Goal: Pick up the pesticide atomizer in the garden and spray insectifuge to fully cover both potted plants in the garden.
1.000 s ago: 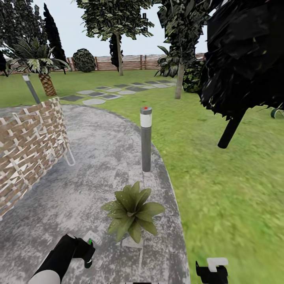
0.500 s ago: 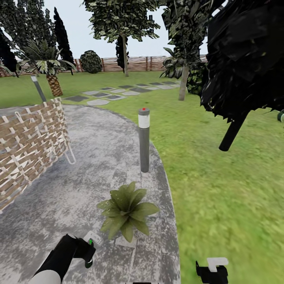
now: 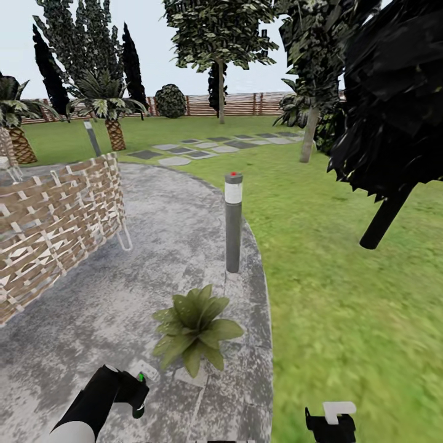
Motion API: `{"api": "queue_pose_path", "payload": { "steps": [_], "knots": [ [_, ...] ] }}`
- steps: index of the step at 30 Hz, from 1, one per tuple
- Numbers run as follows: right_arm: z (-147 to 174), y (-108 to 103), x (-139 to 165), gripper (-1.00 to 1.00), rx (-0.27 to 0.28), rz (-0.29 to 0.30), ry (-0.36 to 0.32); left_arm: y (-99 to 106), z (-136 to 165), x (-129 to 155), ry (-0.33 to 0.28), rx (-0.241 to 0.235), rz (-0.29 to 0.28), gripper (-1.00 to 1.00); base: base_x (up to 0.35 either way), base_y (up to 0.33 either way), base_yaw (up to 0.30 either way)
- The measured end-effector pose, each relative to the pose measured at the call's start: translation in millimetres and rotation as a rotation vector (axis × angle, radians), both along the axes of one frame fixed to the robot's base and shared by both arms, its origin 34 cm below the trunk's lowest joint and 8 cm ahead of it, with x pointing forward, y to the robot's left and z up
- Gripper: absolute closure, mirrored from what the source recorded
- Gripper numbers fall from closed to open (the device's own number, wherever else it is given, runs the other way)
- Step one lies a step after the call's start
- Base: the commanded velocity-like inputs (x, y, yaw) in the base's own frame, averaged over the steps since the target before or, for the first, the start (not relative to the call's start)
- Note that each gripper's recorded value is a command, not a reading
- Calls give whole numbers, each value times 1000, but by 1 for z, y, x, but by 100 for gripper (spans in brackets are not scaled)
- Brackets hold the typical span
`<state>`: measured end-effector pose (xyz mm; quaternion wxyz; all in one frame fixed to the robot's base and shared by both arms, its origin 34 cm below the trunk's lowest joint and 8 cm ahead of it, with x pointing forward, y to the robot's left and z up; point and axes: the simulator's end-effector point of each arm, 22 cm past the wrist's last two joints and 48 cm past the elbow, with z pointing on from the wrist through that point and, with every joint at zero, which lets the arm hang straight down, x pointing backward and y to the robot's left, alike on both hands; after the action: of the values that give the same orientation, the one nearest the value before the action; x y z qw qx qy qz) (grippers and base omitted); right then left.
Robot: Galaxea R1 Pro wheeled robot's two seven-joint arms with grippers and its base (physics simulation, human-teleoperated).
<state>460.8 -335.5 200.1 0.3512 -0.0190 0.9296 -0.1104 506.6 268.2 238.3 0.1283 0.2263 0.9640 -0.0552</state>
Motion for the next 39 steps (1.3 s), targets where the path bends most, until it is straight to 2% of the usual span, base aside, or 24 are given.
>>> {"api": "queue_pose_path", "payload": {
  "steps": [5, 6, 7, 11, 14, 20, 24, 26, 39],
  "knots": [
    [0, 0, 0, -100, 1, 0, 1, 4, 3, 2, 7, -1, -12, 100, 18, -58, 14],
    [0, 0, 0, -100, 1, 1, 1, 2, 7, -1, 38, -43, -31, 100, 1, -4, 1],
    [0, 0, 0, -100, 2, 1, 1, 5, 10, -1, 53, -55, -31, 100, 1, -2, 0],
    [0, 0, 0, -100, 1, 0, 1, 34, 41, 22, 104, -63, -23, 100, 0, 0, 0],
    [0, 0, 0, -100, 1, -1, 1, 47, 45, 19, 130, -45, -34, 100, 0, 0, 98],
    [0, 0, 0, -100, 1, 0, 1, 38, 47, 15, 152, -75, -52, 100, 0, 0, 256],
    [0, 0, 0, -100, 1, 0, 1, 31, 46, 13, 164, -49, -109, 100, 0, -92, 200],
    [0, 0, 0, -100, 1, 0, 1, 30, 46, 13, 166, -44, -118, 100, 0, -243, 29],
    [0, -2, 0, -100, -2, -1, 0, 36, 47, 15, 164, -35, -115, 100, 51, -269, 1]
  ]
}}
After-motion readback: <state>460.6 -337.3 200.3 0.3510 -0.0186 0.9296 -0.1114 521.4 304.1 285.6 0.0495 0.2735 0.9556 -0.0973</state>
